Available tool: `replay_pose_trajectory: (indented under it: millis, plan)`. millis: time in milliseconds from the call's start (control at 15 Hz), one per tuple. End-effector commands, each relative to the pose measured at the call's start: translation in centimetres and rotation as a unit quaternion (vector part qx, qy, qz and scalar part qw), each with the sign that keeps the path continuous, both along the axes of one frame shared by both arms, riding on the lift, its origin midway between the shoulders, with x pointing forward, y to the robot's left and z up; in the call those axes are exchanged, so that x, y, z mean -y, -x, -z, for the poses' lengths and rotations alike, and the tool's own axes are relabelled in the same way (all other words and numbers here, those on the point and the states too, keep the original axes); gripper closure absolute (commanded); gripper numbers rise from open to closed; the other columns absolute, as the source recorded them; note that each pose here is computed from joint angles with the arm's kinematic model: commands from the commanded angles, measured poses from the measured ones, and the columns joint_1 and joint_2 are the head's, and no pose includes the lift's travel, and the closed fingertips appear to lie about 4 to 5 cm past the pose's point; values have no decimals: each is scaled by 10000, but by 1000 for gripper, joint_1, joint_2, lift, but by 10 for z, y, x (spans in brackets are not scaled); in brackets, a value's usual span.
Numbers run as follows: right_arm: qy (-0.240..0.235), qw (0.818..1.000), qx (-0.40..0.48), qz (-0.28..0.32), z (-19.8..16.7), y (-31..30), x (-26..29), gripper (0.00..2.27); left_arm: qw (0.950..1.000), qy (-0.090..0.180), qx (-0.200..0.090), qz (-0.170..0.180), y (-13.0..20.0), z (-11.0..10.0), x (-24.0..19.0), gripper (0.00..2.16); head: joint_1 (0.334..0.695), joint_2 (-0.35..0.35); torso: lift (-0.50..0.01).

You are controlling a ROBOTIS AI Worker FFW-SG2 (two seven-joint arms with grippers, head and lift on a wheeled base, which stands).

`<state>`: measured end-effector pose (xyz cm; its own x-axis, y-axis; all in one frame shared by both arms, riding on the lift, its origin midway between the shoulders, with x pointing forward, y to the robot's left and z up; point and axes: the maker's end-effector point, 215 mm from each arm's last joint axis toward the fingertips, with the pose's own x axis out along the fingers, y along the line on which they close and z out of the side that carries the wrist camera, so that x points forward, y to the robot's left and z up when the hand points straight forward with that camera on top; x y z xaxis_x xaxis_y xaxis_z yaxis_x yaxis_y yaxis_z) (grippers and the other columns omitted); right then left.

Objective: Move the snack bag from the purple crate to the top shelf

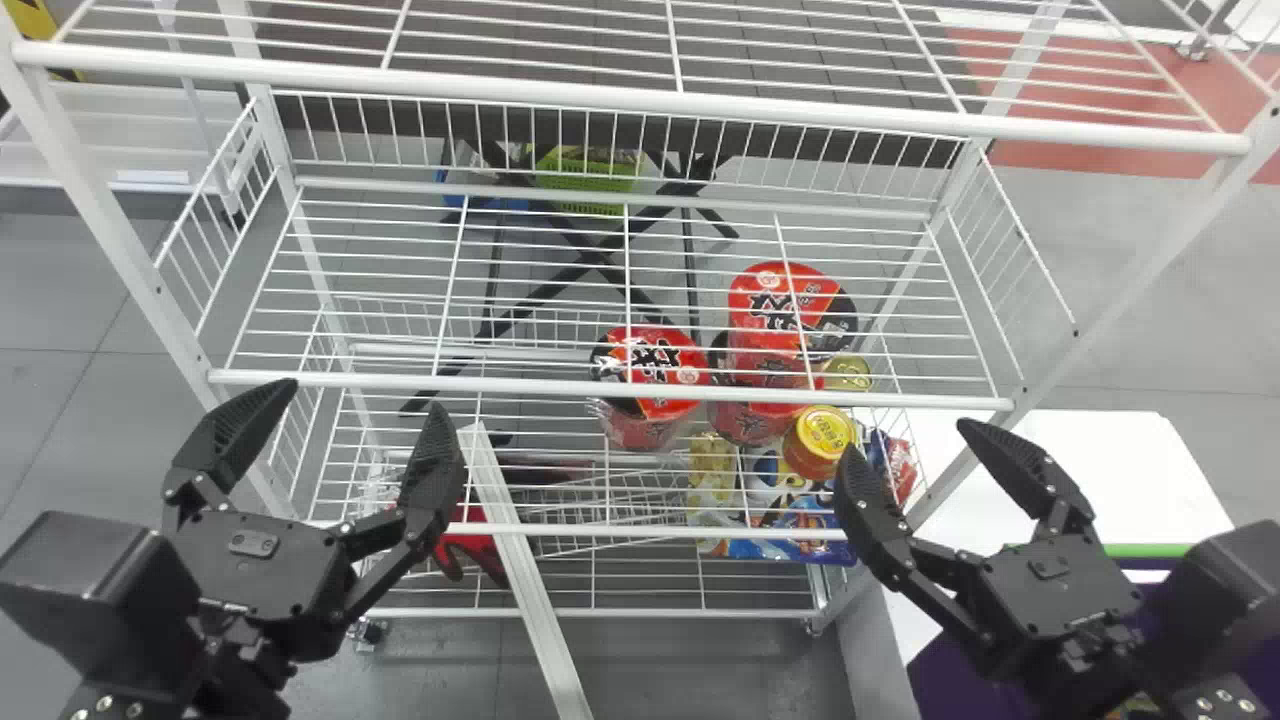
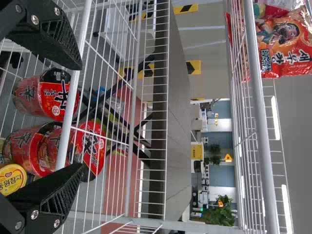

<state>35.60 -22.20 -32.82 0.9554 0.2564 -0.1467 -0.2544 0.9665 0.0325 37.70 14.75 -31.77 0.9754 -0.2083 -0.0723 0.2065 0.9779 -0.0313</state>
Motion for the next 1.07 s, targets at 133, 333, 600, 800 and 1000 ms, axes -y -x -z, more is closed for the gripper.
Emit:
replay_pose_trajectory:
  millis: [133,333,600,800,1000]
  plan:
    - [2,10000,-15,-3,2,0,0,110,10000,-22,5,-7,0,0,0,66,695,-117,-370]
    - [1,10000,-15,0,3,-1,0,110,10000,-25,30,-8,-1,-1,0,66,695,-117,-382]
    - [8,10000,16,6,1,-2,1,110,10000,-35,16,-8,-2,0,-1,66,695,-117,-397]
    - [2,10000,8,2,2,-2,1,110,10000,-35,15,-16,-2,0,-1,66,695,-117,-409]
    - [11,10000,38,1,0,-2,1,110,10000,-31,30,-16,-2,-1,-1,66,695,-116,-421]
